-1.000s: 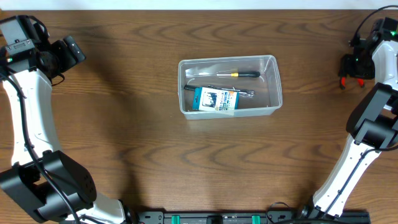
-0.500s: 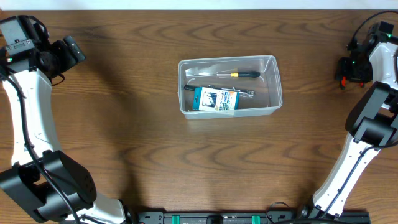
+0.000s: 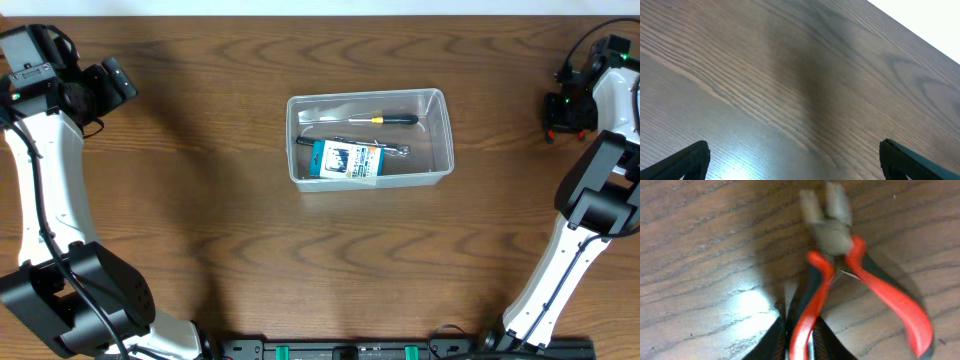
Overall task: Pack container
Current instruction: 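Move the right gripper to the red-handled pliers and grasp them, then carry the pliers with the right gripper into the container and release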
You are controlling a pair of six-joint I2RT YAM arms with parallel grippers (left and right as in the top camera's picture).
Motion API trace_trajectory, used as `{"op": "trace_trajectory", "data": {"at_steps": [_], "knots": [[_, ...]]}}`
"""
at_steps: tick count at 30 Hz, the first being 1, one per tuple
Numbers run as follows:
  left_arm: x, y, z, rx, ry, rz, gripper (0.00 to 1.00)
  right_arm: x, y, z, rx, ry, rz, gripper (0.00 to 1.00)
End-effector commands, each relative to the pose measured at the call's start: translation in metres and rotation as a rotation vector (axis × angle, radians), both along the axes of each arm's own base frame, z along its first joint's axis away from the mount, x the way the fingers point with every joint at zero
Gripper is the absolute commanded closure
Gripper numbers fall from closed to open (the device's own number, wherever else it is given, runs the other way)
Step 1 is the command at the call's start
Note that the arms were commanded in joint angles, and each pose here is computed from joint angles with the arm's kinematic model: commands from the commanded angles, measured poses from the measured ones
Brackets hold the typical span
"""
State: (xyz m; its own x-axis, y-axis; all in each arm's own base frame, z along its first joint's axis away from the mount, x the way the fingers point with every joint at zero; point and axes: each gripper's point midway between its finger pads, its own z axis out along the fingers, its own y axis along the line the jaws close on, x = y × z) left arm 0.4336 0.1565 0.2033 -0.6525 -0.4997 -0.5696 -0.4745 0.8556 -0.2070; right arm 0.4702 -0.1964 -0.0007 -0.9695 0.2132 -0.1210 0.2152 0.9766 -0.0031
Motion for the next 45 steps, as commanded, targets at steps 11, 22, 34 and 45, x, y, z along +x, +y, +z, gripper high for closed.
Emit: {"op": "trace_trajectory", "data": {"at_steps": [11, 22, 34, 45], "knots": [[0.0, 0.002, 0.008, 0.017, -0.014, 0.002, 0.02, -0.013, 0.006, -0.011, 0.018, 0.071, 0.0, 0.99], [0.0, 0.002, 0.008, 0.017, -0.014, 0.002, 0.02, 0.042, 0.01, 0.094, -0.071, -0.185, 0.055, 0.99], [0.0, 0.002, 0.008, 0.017, -0.014, 0.002, 0.02, 0.066, 0.115, 0.232, -0.063, -0.487, 0.429, 0.99], [0.0, 0.002, 0.008, 0.017, -0.014, 0.002, 0.02, 0.012, 0.269, 0.268, -0.014, -0.446, 0.855, 0.99]]}}
